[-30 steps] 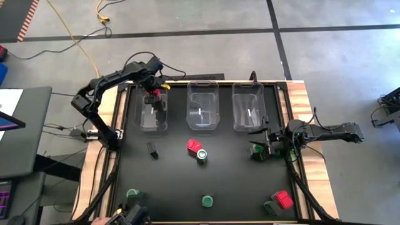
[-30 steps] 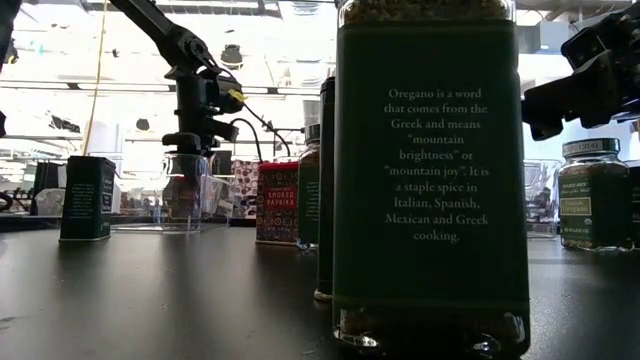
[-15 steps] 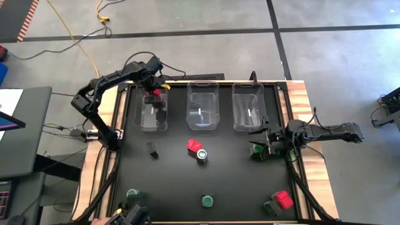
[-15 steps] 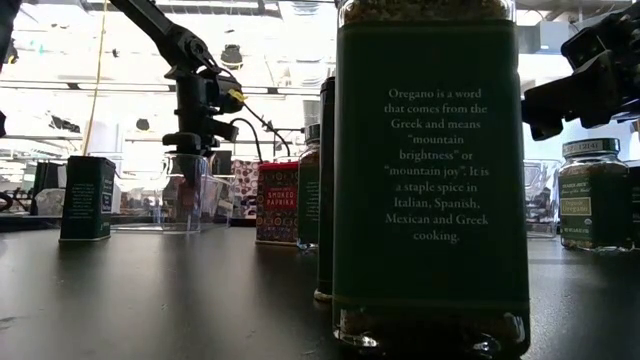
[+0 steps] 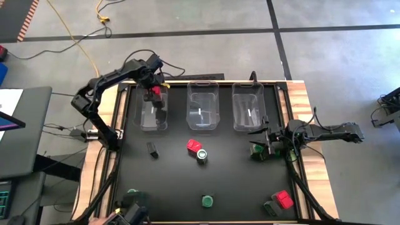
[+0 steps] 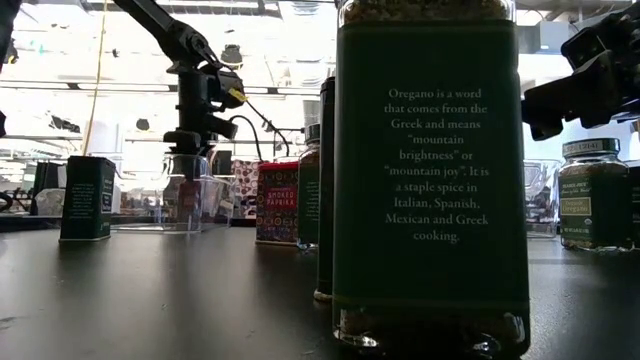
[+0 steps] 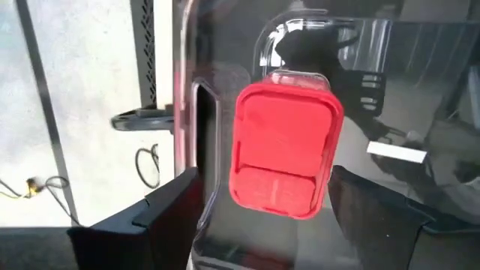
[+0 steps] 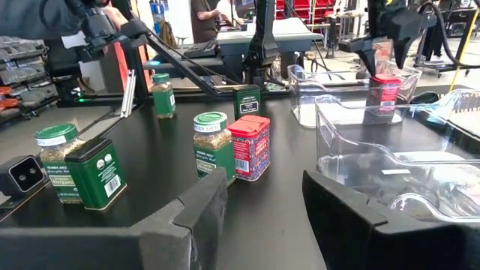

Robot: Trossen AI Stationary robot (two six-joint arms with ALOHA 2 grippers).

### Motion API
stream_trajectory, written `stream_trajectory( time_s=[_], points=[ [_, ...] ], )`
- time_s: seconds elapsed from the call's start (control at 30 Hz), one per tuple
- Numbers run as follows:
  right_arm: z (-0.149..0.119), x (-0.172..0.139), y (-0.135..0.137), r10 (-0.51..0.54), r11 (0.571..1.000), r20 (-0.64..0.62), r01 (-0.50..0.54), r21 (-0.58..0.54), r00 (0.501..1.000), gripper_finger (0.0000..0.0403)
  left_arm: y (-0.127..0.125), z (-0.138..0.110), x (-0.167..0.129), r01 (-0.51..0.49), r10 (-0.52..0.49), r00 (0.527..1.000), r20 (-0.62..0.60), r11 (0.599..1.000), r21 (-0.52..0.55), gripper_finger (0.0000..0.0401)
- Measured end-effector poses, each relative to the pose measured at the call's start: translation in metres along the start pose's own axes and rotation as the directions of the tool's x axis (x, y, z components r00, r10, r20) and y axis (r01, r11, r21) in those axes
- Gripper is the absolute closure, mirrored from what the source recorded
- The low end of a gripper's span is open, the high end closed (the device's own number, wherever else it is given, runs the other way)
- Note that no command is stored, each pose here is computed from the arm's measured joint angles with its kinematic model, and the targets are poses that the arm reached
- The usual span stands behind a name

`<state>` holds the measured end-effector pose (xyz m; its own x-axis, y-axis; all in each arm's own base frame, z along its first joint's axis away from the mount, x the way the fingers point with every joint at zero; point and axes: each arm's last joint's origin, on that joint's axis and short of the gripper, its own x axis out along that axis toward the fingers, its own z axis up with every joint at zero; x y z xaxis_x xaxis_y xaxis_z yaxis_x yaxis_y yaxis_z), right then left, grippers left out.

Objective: Sort spices by type
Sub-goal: Put the green seasoning bottle into the right transparent bin

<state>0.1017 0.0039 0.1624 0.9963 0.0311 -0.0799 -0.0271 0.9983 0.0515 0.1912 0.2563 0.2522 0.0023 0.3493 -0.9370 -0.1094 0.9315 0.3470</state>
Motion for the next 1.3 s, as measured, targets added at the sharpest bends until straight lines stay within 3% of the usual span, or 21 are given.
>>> stream_trajectory(
  time_s=[0.33,0.5,0.6,0.77,0.97,1.07,1.13,1.23,1.3],
  points=[
    [0.0,0.0,0.0,0.0,1.0,0.0,0.0,0.0,1.0,0.0196,0.002,-0.004,-0.025,0.061,-0.065,0.997,-0.03,0.988,-0.141,0.0124],
    [0.0,0.0,0.0,0.0,1.0,0.0,0.0,0.0,1.0,0.0196,-0.012,-0.01,-0.055,0.148,-0.135,0.989,0.065,0.951,-0.272,0.0124],
    [0.0,0.0,0.0,0.0,1.0,0.0,0.0,0.0,1.0,0.0196,-0.026,-0.015,-0.085,0.162,-0.114,0.982,0.153,0.924,-0.346,0.0124],
    [0.0,0.0,0.0,0.0,1.0,0.0,0.0,0.0,1.0,0.0196,-0.063,-0.024,-0.145,0.186,-0.032,0.939,0.343,0.884,-0.429,0.0124],
    [0.0,0.0,0.0,0.0,1.0,0.0,0.0,0.0,1.0,0.0196,-0.116,-0.033,-0.198,0.266,0.064,0.815,0.576,0.842,-0.469,0.0124],
    [0.0,0.0,0.0,0.0,1.0,0.0,0.0,0.0,1.0,0.0196,-0.145,-0.026,-0.204,0.281,0.136,0.749,0.649,0.822,-0.496,0.0124],
    [0.0,0.0,0.0,0.0,1.0,0.0,0.0,0.0,1.0,0.0196,-0.166,-0.019,-0.199,0.292,0.15,0.729,0.668,0.814,-0.502,0.0124],
    [0.0,0.0,0.0,0.0,1.0,0.0,0.0,0.0,1.0,0.0196,-0.196,-0.006,-0.187,0.283,0.164,0.724,0.67,0.816,-0.505,0.0124],
    [0.0,0.0,0.0,0.0,1.0,0.0,0.0,0.0,1.0,0.0196,-0.21,-0.002,-0.177,0.267,0.145,0.748,0.648,0.827,-0.494,0.0124]
  ],
)
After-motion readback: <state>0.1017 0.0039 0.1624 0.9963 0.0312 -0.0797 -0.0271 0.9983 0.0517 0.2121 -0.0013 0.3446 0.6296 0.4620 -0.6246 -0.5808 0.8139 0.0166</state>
